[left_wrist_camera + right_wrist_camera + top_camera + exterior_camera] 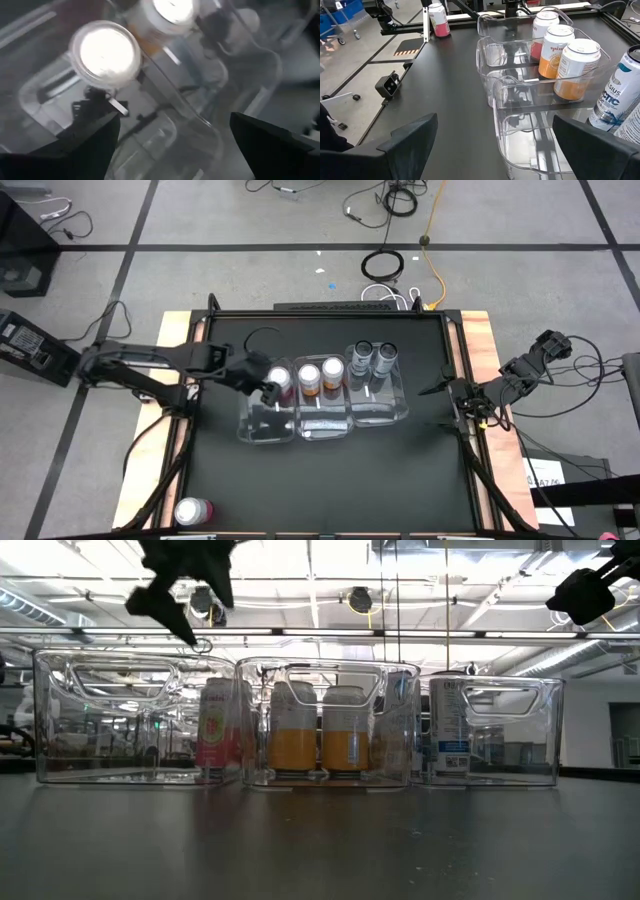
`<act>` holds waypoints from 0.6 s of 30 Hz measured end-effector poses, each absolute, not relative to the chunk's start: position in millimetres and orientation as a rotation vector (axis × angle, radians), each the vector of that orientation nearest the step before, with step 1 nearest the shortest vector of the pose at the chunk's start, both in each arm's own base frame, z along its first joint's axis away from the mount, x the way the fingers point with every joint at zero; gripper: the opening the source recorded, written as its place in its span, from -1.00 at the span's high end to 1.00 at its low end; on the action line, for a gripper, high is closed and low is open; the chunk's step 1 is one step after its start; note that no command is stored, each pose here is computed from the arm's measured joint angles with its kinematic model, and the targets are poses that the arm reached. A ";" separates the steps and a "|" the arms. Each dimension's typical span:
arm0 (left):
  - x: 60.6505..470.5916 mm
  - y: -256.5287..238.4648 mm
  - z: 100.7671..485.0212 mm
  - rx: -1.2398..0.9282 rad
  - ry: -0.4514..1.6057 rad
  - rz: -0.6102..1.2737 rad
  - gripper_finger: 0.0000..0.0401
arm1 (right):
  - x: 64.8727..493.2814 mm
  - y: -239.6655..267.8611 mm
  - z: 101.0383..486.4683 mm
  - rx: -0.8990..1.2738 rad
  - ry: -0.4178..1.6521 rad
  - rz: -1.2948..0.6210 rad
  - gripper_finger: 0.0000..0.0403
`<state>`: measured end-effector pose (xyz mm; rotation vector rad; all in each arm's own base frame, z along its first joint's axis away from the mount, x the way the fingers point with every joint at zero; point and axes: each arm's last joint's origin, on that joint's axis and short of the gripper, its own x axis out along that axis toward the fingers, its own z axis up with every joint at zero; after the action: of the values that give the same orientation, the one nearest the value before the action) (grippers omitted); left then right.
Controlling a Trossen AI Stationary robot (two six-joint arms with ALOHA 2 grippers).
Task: Sort soda cans
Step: Put the red soda can into the transparent bin
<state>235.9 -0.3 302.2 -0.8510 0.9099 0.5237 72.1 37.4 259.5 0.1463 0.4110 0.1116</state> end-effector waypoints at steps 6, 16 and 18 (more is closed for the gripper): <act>227.4 -11.8 310.6 -0.882 0.891 0.477 -0.92 | 72.1 37.3 259.6 0.147 0.411 0.112 -0.93; 225.2 -33.0 310.3 -1.025 0.897 0.507 -0.92 | 72.0 38.0 259.6 0.150 0.416 0.133 -0.93; 222.7 -43.9 309.9 -1.044 0.911 0.505 -0.92 | 72.0 38.6 259.8 0.157 0.419 0.151 -0.93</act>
<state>222.7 -43.9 309.9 -1.0441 0.9111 0.5045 72.0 38.6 259.8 0.1568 0.4189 0.1509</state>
